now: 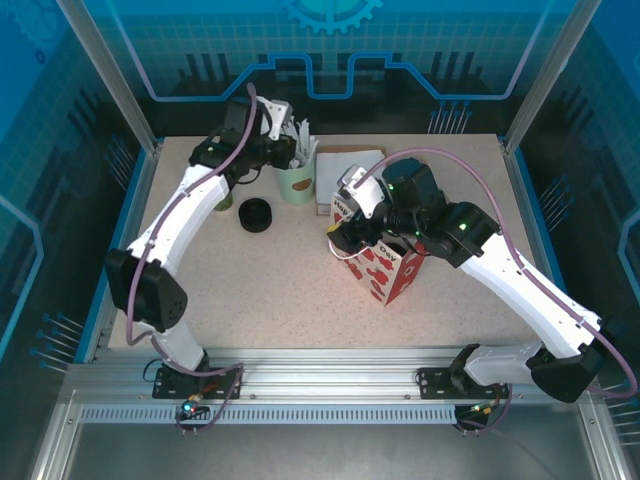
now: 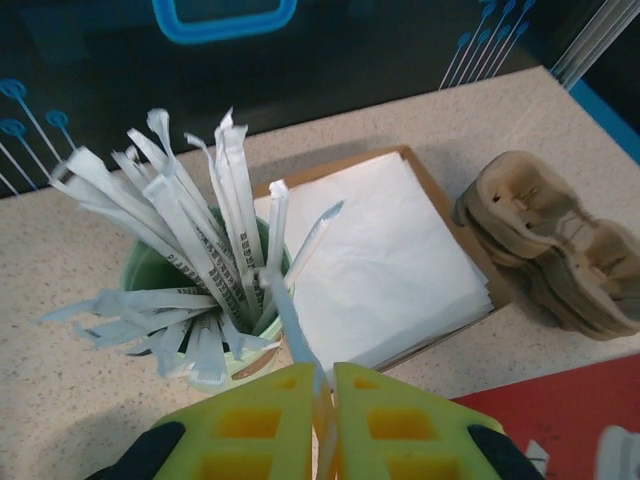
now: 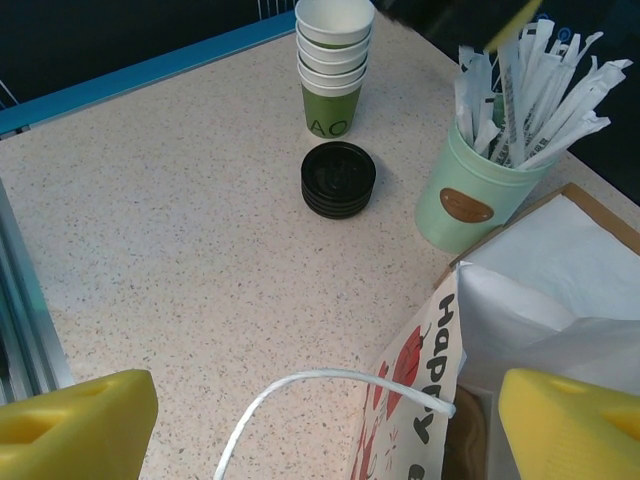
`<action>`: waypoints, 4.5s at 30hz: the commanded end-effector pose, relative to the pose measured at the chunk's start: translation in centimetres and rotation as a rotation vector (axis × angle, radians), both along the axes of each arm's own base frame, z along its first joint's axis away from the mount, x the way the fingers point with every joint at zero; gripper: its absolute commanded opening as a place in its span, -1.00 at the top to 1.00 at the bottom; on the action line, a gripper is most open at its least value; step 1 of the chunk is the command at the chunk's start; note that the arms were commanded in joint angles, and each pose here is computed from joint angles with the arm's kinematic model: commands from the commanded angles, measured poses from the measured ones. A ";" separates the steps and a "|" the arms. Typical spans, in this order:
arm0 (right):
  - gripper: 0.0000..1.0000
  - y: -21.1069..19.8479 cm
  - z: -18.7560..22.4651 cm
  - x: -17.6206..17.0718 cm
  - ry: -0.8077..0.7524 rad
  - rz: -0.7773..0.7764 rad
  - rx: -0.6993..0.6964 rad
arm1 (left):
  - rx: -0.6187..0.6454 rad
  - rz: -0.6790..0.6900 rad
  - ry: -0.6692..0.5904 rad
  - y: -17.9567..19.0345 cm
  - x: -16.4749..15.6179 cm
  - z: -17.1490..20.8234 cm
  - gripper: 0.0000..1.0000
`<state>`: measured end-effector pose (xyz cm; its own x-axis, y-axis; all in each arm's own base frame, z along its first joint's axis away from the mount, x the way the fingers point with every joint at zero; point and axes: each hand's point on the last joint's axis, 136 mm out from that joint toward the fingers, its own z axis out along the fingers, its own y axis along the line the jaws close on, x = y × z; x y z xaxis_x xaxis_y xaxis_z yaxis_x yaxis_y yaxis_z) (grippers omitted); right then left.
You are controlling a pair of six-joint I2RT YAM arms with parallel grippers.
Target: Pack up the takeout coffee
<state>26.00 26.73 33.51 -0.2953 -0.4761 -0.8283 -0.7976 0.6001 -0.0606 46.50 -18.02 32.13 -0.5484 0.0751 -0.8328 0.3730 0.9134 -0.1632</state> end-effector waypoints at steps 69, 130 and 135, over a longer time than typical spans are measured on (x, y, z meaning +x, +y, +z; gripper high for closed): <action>-0.84 2.3 3.0 -2.6 -0.049 0.058 0.078 | -0.222 0.137 -0.104 4.2 -9.3 4.4 0.13; -0.87 -9.2 4.6 0.5 -0.065 -0.305 0.076 | 0.381 -0.079 0.245 -10.3 8.7 -23.2 0.08; -0.88 -9.0 4.4 0.4 -0.055 -0.298 0.079 | 0.391 -0.074 0.256 -10.1 9.5 -24.3 0.02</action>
<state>26.79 18.05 37.72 -0.3590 -0.3277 -0.8739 -0.5845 0.8089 -0.0632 55.70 -28.92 8.15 -0.7082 0.3826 -0.5934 0.4348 0.8985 0.0605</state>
